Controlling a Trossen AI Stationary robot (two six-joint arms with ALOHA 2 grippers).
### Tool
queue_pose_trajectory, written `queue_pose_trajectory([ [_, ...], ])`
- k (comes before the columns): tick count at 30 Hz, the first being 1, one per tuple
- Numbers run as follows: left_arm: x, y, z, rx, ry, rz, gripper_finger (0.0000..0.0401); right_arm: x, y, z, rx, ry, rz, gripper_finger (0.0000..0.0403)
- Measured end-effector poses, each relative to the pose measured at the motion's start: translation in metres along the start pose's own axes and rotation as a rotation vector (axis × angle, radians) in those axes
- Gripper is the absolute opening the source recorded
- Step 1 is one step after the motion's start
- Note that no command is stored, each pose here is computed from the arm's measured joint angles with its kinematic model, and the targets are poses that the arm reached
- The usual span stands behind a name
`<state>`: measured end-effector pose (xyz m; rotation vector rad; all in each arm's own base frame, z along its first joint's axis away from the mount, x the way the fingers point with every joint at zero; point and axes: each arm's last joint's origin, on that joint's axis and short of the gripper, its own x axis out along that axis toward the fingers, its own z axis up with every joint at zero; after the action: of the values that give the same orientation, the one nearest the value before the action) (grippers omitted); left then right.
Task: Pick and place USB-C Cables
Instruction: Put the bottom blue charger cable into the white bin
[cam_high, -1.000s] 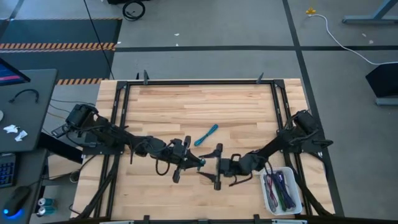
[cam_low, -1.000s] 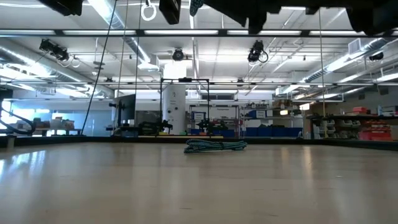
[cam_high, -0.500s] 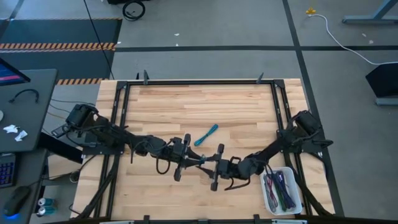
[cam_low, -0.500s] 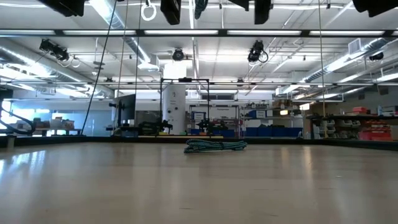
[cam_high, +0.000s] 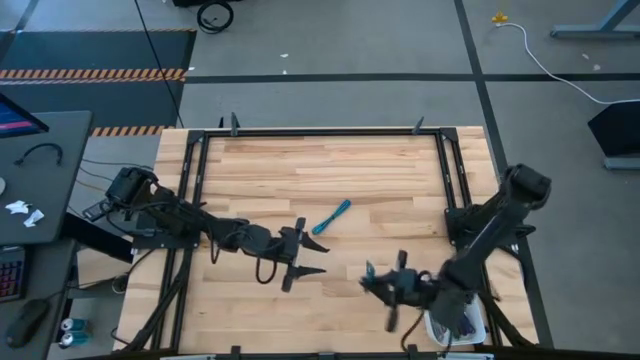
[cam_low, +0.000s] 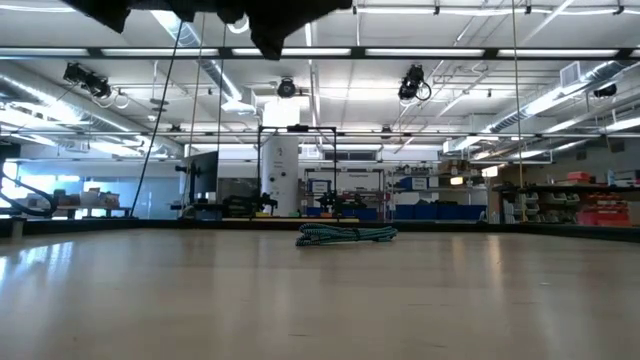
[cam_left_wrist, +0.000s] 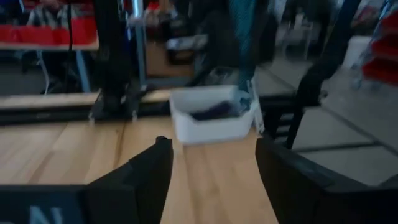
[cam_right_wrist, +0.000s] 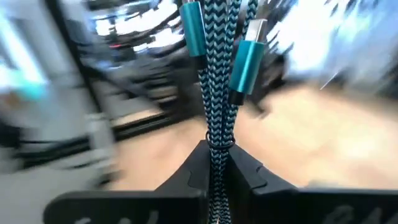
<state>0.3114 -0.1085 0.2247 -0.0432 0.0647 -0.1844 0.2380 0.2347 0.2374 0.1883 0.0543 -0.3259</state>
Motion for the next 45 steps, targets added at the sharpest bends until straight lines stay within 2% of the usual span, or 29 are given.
queue_pose_trajectory([
  [2,0.000,0.001,-0.004,0.004,0.045,0.024,0.0243,-0.015,-0.005,0.004,0.154,0.108,0.085,0.0025],
  [5,0.000,0.002,-0.008,0.009,0.086,0.048,0.0246,-0.031,-0.017,-0.005,0.355,0.388,0.132,0.0025],
  [8,-0.001,0.002,-0.010,0.013,0.106,0.053,0.0242,-0.048,-0.032,-0.018,0.498,0.687,0.040,0.0025],
  [11,-0.001,0.002,-0.011,0.013,0.110,0.053,0.0232,-0.067,-0.046,-0.021,0.588,0.916,-0.093,0.0025],
  [16,-0.001,0.002,-0.013,0.017,0.128,0.054,0.0218,-0.103,-0.063,-0.012,0.685,1.179,-0.263,0.0025],
  [21,-0.001,0.002,-0.016,0.014,0.159,0.057,0.0205,-0.134,-0.066,-0.007,0.782,1.415,-0.386,0.0025],
  [23,-0.001,0.002,-0.016,0.004,0.161,0.058,0.0200,-0.139,-0.064,-0.008,0.778,1.461,-0.381,0.0026],
  [27,-0.001,0.002,-0.016,-0.002,0.160,0.058,0.0193,-0.129,-0.056,-0.016,0.818,1.457,-0.395,0.0028],
  [35,-0.001,0.002,-0.016,-0.004,0.158,0.058,0.0192,-0.109,-0.048,-0.041,0.796,1.509,-0.543,0.0027],
  [45,-0.001,0.002,-0.016,-0.004,0.158,0.058,0.0183,-0.101,-0.050,-0.053,0.772,1.542,-0.673,0.0031],
])
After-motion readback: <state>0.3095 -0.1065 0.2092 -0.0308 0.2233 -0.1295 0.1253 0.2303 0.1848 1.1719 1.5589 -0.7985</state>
